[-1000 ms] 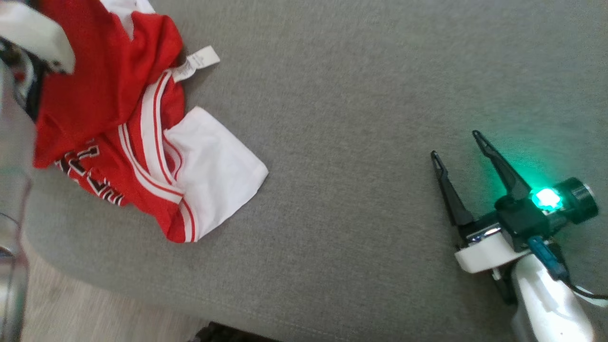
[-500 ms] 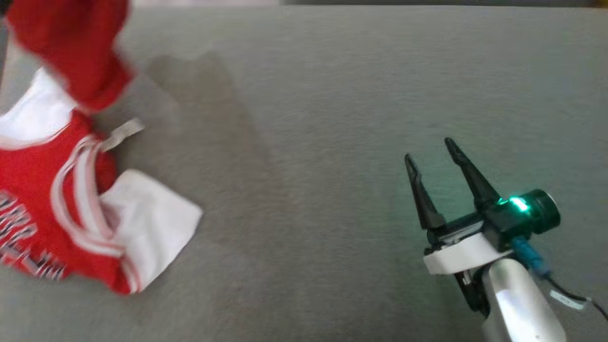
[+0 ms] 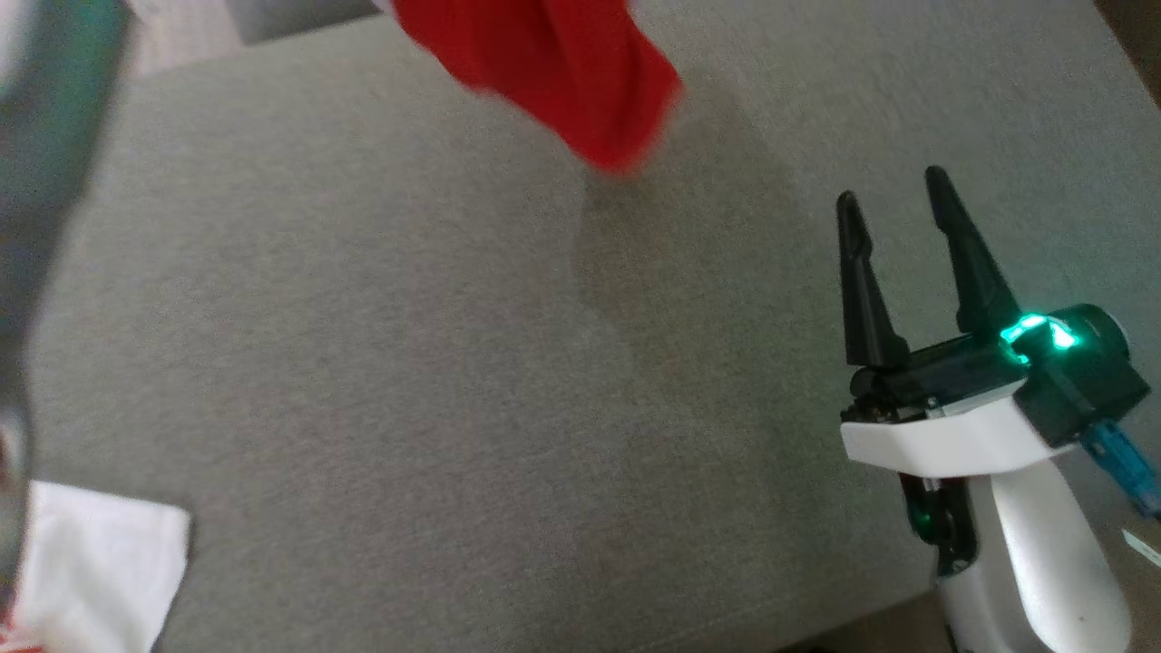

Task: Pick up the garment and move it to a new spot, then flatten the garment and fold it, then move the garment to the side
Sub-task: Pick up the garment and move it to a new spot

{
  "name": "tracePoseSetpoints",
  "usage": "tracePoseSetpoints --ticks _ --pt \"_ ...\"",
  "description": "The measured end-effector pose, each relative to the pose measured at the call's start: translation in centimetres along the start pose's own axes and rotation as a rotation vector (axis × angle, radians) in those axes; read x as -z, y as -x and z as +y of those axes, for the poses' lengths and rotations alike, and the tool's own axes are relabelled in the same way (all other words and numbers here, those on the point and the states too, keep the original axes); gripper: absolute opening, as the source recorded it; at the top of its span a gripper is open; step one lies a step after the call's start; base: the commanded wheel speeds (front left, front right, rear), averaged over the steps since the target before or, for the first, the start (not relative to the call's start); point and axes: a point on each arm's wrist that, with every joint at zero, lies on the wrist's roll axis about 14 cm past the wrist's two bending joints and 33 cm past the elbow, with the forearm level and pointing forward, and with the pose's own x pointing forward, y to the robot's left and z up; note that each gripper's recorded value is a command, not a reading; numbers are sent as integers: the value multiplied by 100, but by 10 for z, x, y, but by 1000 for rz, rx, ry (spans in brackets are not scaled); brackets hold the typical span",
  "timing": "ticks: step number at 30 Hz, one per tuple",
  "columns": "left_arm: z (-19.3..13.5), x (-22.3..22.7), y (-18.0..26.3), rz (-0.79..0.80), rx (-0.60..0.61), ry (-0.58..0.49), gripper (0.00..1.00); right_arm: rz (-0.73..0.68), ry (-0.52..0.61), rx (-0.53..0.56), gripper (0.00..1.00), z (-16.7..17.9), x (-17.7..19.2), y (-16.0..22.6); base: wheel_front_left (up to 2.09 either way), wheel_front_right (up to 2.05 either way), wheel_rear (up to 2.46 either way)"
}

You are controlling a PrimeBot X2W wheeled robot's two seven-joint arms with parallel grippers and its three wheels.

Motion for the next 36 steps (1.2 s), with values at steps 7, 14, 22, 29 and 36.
tracePoseSetpoints --ticks 7,14,22,29,36 --pt "-180 177 74 284 246 444 0 48 10 68 100 -23 17 2 0 0 0" --pt "-260 226 187 485 150 665 100 118 -23 59 100 -14 39 15 0 0 0" --pt "-211 172 214 360 -223 701 100 143 -32 2 100 10 42 32 0 0 0" --pt "-174 159 298 411 -538 611 100 136 -37 -45 100 28 36 48 0 0 0" --pt "-144 130 345 377 -692 477 100 171 -45 -87 100 44 45 64 0 0 0"
